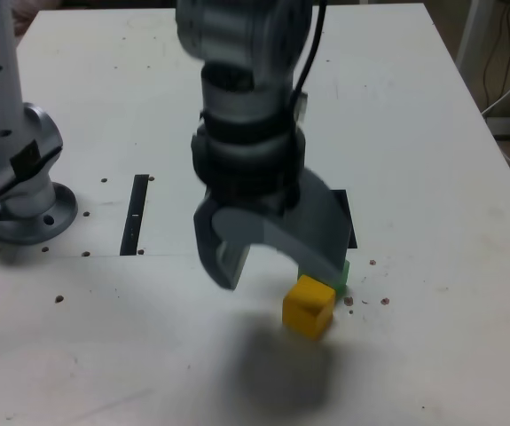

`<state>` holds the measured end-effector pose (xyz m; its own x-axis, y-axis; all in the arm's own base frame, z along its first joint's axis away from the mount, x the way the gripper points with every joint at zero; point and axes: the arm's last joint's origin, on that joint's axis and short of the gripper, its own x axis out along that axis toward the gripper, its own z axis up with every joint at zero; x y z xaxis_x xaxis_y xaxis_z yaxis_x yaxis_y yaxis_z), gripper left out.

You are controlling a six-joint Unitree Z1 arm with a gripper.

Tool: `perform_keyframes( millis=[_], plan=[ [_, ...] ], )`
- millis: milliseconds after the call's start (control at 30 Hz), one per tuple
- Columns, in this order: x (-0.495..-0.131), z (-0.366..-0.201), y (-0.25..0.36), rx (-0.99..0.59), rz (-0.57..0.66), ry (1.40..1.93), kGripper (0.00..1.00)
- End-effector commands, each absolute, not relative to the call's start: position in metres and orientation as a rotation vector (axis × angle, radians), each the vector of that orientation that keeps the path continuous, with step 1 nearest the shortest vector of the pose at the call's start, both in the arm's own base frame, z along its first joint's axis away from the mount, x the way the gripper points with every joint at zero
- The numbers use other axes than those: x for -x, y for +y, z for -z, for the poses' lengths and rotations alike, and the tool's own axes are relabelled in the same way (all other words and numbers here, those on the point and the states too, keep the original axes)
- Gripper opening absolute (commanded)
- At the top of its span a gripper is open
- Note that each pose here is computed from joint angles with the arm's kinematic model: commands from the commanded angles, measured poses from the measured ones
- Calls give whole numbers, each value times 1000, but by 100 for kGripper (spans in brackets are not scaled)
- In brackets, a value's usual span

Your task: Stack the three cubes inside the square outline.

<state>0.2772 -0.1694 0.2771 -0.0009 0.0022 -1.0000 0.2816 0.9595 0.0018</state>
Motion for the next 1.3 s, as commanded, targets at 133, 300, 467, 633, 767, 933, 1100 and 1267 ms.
perform_keyframes(
  millis=[133,300,467,633,767,933,1100,1267],
  plan=[
    [-285,-259,-184,-277,232,1599,99],
    [-290,-249,-187,-320,227,1604,99],
    [-294,-246,-187,-373,213,1582,98],
    [-297,-242,-188,-396,212,1578,97],
    [-300,-235,-190,-399,217,1588,96],
    [-303,-228,-194,-395,235,1595,95],
    [-308,-219,-197,-397,256,1599,93],
    [-311,-209,-198,-394,261,1611,88]
  ],
)
